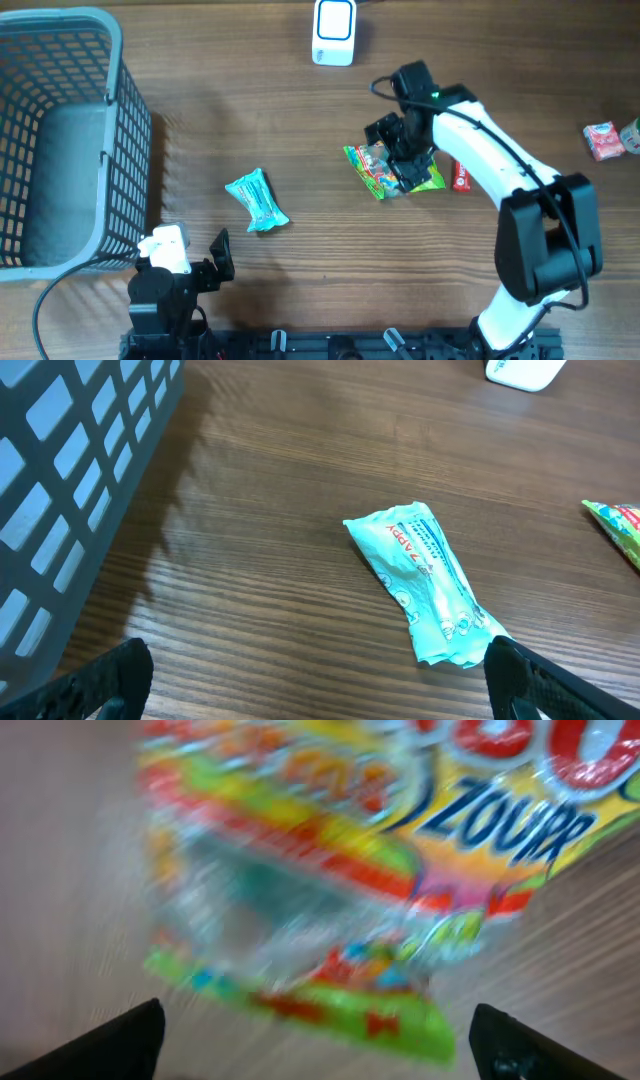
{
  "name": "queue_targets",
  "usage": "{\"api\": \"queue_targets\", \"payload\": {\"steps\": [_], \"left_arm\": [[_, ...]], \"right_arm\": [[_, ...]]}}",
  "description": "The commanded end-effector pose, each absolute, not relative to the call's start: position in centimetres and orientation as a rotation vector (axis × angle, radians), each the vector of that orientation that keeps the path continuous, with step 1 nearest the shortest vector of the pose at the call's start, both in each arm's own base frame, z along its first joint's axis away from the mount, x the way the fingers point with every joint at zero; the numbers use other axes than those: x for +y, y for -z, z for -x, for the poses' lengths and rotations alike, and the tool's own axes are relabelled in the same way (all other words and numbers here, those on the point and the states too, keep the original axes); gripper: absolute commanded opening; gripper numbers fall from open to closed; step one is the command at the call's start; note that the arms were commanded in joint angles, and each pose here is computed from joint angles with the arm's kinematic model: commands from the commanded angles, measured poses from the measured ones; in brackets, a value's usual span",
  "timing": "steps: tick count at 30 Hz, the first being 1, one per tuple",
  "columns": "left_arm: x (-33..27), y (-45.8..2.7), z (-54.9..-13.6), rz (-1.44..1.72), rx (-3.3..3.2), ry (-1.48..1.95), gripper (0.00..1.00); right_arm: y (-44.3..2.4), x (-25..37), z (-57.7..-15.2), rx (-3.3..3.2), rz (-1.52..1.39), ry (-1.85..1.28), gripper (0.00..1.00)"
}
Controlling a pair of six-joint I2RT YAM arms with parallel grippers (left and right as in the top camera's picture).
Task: Scan the item barcode
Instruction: 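Lower the right gripper onto the Haribo bag and grasp it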
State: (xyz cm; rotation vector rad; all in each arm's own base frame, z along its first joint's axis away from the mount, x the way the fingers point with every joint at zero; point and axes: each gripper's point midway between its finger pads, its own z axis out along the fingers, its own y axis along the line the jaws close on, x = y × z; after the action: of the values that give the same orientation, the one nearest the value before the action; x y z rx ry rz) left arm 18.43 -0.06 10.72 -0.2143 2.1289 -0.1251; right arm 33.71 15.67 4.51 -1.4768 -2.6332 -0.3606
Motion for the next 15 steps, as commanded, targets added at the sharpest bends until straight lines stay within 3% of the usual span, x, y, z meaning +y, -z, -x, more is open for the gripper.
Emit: {"api": "queue_targets", "payload": {"steps": [1,5,7,9,10,11,12,13,15], "left_arm": [[0.1,-10.6,-18.5,0.191,2.128,0.102,1.0],[0.1,-10.6,-18.5,0.191,2.128,0.102,1.0],[0.1,-10.6,-18.5,0.191,2.128,0.102,1.0],[0.1,-10.6,-18.5,0.191,2.128,0.102,1.0],[0.1,-10.6,-18.5,0.191,2.128,0.102,1.0],[0.1,-10.6,-18.5,0.191,2.128,0.102,1.0],[0.1,-10.6,-18.5,0.191,2.128,0.102,1.0],[0.1,-10.6,-18.5,0.191,2.128,0.102,1.0],[0.1,-10.6,-18.5,0.191,2.128,0.102,1.0]], "right_arm": [[-1.6,12.8,-33.6,-2.552,1.693,0.188,0.93],[-1.3,10.9,-34.2,-2.583,1.757,0.112,0.79],[-1.0,10.3,-34.3,-2.6,1.768,0.069,0.59],[-0.4,10.2,-34.1,-2.607,1.752,0.039,0.51],[-0.1,10.0,-34.0,-2.606,1.75,0.019,0.52],[0.3,9.9,-33.9,-2.603,1.748,-0.003,0.65],[0.9,9.8,-33.6,-2.591,1.739,-0.029,0.86],[1.5,9.8,-33.3,-2.577,1.731,-0.046,0.97],[1.8,9.9,-33.1,-2.568,1.725,-0.052,1.0]]}}
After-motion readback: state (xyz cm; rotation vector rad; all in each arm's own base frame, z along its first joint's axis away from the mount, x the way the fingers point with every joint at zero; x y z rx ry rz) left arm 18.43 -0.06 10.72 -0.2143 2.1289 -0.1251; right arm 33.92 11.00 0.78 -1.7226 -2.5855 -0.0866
